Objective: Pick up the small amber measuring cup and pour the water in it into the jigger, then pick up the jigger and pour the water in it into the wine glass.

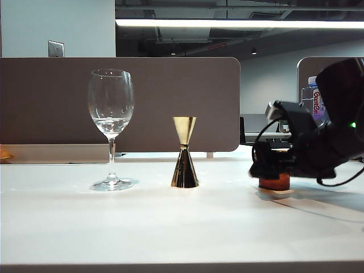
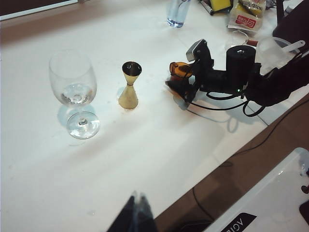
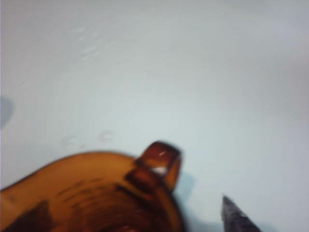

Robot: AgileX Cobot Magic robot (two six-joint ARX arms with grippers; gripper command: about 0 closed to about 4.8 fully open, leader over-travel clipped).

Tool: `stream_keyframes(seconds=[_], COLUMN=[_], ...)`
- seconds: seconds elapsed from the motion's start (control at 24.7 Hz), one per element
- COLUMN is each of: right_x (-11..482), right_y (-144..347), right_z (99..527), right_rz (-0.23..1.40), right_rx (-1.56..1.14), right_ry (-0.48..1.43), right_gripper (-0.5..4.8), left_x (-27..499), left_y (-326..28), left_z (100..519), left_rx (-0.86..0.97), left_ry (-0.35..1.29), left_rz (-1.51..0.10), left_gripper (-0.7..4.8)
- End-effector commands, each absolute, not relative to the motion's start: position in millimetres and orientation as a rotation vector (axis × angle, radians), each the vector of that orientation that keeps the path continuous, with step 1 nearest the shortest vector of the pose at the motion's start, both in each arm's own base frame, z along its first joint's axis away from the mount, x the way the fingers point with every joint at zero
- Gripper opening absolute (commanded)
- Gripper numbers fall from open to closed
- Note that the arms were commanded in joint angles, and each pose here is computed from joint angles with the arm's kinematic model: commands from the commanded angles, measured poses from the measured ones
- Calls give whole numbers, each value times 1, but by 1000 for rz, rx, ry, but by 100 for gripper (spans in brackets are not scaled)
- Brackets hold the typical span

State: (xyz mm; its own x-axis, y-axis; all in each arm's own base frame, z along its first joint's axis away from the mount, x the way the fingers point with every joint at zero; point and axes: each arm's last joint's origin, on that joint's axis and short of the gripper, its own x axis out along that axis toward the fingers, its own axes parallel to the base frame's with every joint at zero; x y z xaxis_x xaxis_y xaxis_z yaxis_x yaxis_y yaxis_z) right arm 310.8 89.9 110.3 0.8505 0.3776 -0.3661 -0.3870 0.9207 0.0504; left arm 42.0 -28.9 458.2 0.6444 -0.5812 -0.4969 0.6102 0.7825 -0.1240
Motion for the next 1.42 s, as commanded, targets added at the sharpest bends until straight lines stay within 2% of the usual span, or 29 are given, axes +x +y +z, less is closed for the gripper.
stream_keyframes(seconds=[0.04,0.97,1.42], right_x=[310,283,275], right_y=[89,88,152], right_z=[119,178,174], right_rz=[361,333,514], right_rx=[-31,-49,-51], right_ry=[372,389,335], right_gripper=[472,479,479], left_x=[42,42,42], left_y=[-29,-29,-29], left_z=[460,460,460], left_rx=[59,59,59], left_ry=[528,528,527], left_rz=[-681,-681,-681], left_gripper=[-2,-2,-2])
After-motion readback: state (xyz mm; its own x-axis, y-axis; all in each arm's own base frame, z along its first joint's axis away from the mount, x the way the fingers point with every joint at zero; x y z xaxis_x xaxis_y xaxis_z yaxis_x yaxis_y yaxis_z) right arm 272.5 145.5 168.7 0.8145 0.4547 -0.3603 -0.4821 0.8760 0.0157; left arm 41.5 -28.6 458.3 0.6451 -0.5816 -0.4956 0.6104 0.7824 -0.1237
